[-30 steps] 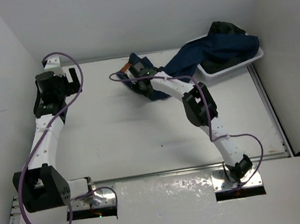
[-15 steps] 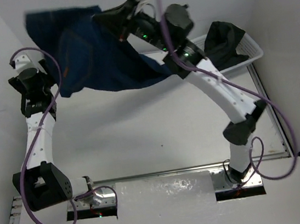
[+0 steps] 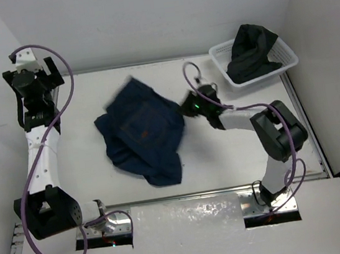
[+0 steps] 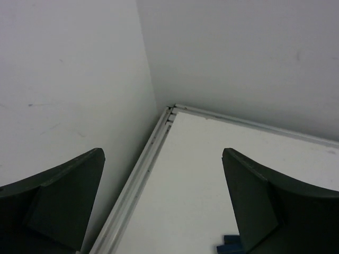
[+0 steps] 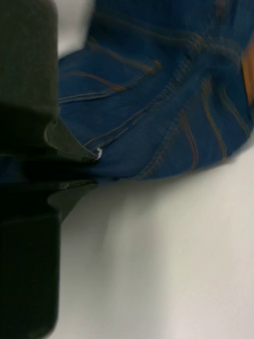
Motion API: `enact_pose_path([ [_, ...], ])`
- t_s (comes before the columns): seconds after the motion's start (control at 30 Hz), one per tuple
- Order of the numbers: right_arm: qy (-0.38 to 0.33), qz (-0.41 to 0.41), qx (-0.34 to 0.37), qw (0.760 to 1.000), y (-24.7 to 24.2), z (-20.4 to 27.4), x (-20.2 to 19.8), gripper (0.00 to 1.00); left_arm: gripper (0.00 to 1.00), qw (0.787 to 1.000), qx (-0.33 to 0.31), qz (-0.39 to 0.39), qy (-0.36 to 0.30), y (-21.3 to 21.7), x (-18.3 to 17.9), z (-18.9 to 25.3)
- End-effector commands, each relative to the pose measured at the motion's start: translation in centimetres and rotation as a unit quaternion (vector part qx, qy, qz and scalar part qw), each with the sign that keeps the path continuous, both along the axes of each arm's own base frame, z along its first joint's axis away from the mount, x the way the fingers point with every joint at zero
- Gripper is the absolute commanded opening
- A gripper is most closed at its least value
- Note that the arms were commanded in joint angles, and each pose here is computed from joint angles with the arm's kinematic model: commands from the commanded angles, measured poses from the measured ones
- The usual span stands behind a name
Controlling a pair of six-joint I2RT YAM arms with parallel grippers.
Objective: Fold and stack the trousers
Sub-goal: Move the trousers to the center of the board, then flatten the trousers out
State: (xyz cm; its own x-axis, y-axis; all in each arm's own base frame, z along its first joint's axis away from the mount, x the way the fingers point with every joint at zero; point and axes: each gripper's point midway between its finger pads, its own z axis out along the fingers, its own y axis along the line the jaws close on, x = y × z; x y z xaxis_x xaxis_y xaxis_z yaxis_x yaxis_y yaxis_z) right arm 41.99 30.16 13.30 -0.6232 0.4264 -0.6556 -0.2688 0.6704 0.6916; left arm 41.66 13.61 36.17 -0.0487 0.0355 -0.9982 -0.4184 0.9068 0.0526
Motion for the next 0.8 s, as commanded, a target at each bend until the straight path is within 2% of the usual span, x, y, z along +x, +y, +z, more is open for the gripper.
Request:
enact_pose_path([
  [0.0, 0.037, -0.175, -0.050, 0.983, -11.8, 0.2, -0.4, 0.17, 0.92, 0.996, 0.034, -0.076, 0.022, -2.1, 0.5, -0.1],
  [0.03, 0.053, -0.205, -0.112, 0.971, -15.3, -1.2, -0.7, 0.39, 0.92, 0.994, 0.036, -0.091, 0.042, -2.6, 0.4, -1.1],
  [0.07, 0.020, -0.184, -0.216, 0.959, -17.3, -0.8, -0.5, 0.48, 0.91, 0.989, 0.037, -0.132, 0.055, -3.9, 0.6, -1.9],
  [0.1, 0.026, -0.187, -0.294, 0.937, -19.4, -1.0, -1.1, 0.54, 0.91, 0.984, 0.035, -0.153, 0.080, -4.5, 0.5, -3.2],
  [0.13, 0.016, -0.164, -0.330, 0.929, -19.1, -0.4, -1.2, 0.59, 0.90, 0.979, 0.041, -0.174, 0.093, -5.2, 0.5, -3.9],
  [0.17, -0.028, -0.130, -0.368, 0.920, -18.4, 2.0, -0.2, 0.67, 0.90, 0.976, 0.035, -0.188, 0.104, -5.6, 0.4, -4.6],
  [0.2, -0.047, -0.107, -0.378, 0.918, -17.5, 3.1, 0.1, 0.71, 0.89, 0.973, 0.025, -0.195, 0.124, -6.0, 0.2, -5.8],
  [0.23, -0.085, -0.061, -0.361, 0.927, -14.2, 5.4, 0.8, 0.71, 0.86, 0.972, 0.013, -0.192, 0.135, -5.9, 0.0, -6.7],
  [0.27, -0.107, -0.030, -0.364, 0.925, -12.3, 6.3, 1.0, 0.66, 0.81, 0.971, 0.007, -0.189, 0.148, -5.8, -0.3, -7.6],
  [0.3, -0.120, -0.003, -0.364, 0.924, -10.3, 7.0, 0.9, 0.53, 0.75, 0.965, -0.002, -0.196, 0.174, -6.2, -0.9, -9.0],
  [0.33, -0.126, 0.054, -0.365, 0.921, -6.3, 5.8, 0.3, 0.17, 0.63, 0.959, 0.001, -0.208, 0.190, -6.5, -1.3, -9.8],
  [0.37, -0.154, 0.079, -0.361, 0.916, -3.5, 7.8, 0.7, 0.04, 0.60, 0.946, -0.016, -0.240, 0.218, -7.7, -2.2, -11.8],
  [0.4, -0.160, 0.118, -0.354, 0.914, 0.0, 7.4, -0.2, 0.01, 0.58, 0.935, -0.009, -0.262, 0.238, -8.4, -2.7, -12.9],
  [0.43, -0.160, 0.153, -0.339, 0.915, 3.5, 6.6, 0.9, 0.20, 0.59, 0.922, -0.010, -0.284, 0.262, -9.6, -3.3, -14.7],
  [0.47, -0.131, 0.173, -0.344, 0.913, 5.0, 4.9, 0.6, 0.28, 0.59, 0.905, -0.017, -0.300, 0.300, -10.4, -4.3, -16.8],
  [0.5, -0.122, 0.205, -0.342, 0.909, 7.7, 3.9, 0.0, 0.34, 0.66, 0.894, -0.007, -0.314, 0.321, -11.0, -4.7, -18.0],
  [0.53, -0.152, 0.200, -0.325, 0.912, 10.3, 7.2, 1.4, 0.45, 0.71, 0.881, -0.008, -0.325, 0.345, -12.0, -5.2, -19.6],
  [0.57, -0.096, 0.231, -0.355, 0.901, 11.7, 0.9, 1.3, 0.58, 0.76, 0.870, -0.014, -0.325, 0.370, -12.2, -5.5, -21.3],
  [0.6, -0.094, 0.244, -0.351, 0.899, 13.5, 0.1, 1.1, 0.61, 0.85, 0.866, -0.025, -0.326, 0.380, -12.6, -5.5, -22.2],
  [0.63, -0.107, 0.245, -0.336, 0.903, 15.2, 1.0, 1.7, 0.64, 0.88, 0.862, -0.038, -0.330, 0.384, -13.0, -5.4, -22.7],
  [0.73, -0.053, 0.224, -0.324, 0.918, 16.0, -4.7, 1.5, 0.66, 0.92, 0.848, -0.115, -0.347, 0.384, -14.5, -4.3, -24.5],
  [0.77, -0.062, 0.212, -0.318, 0.922, 16.3, -5.0, 2.1, 0.65, 0.92, 0.842, -0.131, -0.353, 0.386, -14.9, -4.2, -24.8],
])
